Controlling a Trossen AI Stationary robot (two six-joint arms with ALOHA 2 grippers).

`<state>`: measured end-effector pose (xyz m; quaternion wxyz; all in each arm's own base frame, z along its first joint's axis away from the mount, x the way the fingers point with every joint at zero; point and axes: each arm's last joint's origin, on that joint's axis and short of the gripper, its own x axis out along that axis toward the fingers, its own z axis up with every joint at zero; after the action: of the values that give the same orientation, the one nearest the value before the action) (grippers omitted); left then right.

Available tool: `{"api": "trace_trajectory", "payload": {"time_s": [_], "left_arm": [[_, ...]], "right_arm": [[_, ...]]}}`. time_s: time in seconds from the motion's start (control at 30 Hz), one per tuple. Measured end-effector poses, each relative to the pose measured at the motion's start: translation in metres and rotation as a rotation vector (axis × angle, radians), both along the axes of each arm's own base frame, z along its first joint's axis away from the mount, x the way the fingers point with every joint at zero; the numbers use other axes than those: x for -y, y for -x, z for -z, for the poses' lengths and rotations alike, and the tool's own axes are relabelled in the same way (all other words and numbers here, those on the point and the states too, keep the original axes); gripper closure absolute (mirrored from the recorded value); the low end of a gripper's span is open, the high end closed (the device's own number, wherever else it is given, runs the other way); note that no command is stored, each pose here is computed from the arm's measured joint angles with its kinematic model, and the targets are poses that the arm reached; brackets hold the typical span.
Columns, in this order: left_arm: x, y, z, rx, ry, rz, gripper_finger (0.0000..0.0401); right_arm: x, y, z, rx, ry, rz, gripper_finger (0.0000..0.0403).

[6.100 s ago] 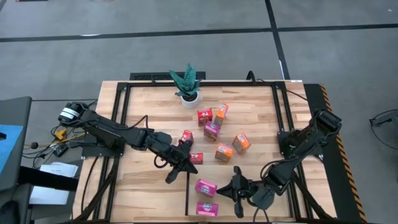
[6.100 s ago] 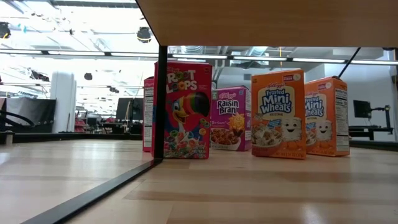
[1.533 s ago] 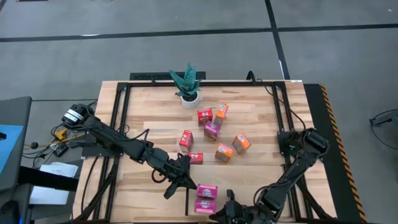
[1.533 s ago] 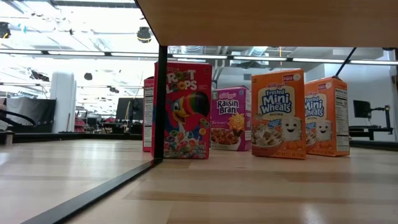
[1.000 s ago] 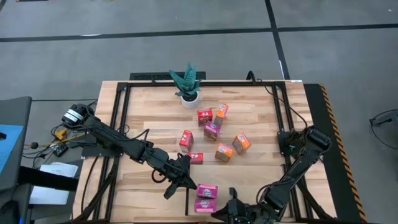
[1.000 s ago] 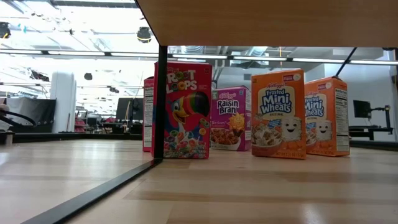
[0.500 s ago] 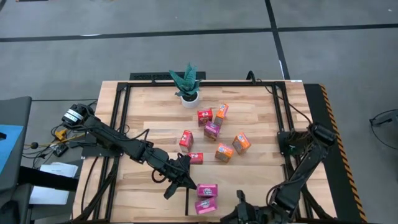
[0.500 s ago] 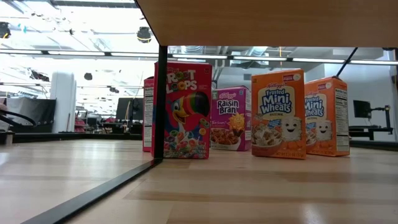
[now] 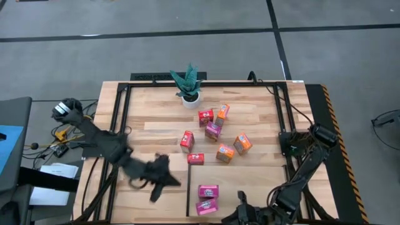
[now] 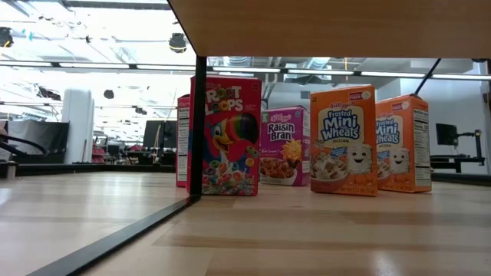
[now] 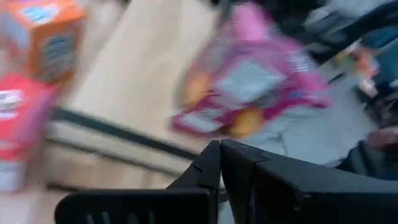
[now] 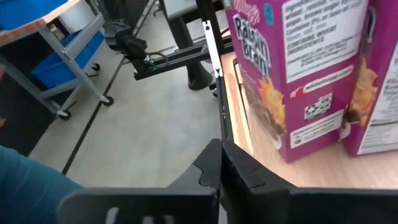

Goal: Stack cereal on shelf
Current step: Put the purple cereal box on the upper left shelf

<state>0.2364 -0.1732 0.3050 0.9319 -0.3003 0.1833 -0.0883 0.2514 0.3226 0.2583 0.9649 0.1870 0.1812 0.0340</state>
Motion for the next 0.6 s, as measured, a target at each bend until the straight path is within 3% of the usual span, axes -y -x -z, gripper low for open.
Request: {"api": "trace_trajectory", "payload": {"time_s": [0.13, 0.3, 0.6], "left_arm": [[0.045, 0.008, 0.008, 0.115, 0.021, -0.014, 0.0401], [0.087, -0.003, 0.04, 0.126, -0.003, -0.027, 0.0401], [0.119, -0.04, 0.055, 0.139, -0.116, -0.002, 0.0401]], "right_arm": [[0.004, -0.002, 0.003, -0.022, 0.035, 0.014, 0.0378], [0.008, -0.005, 0.005, -0.036, 0.046, 0.029, 0.039], [0.012, -0.007, 0.008, -0.062, 0.036, 0.051, 0.037]]}}
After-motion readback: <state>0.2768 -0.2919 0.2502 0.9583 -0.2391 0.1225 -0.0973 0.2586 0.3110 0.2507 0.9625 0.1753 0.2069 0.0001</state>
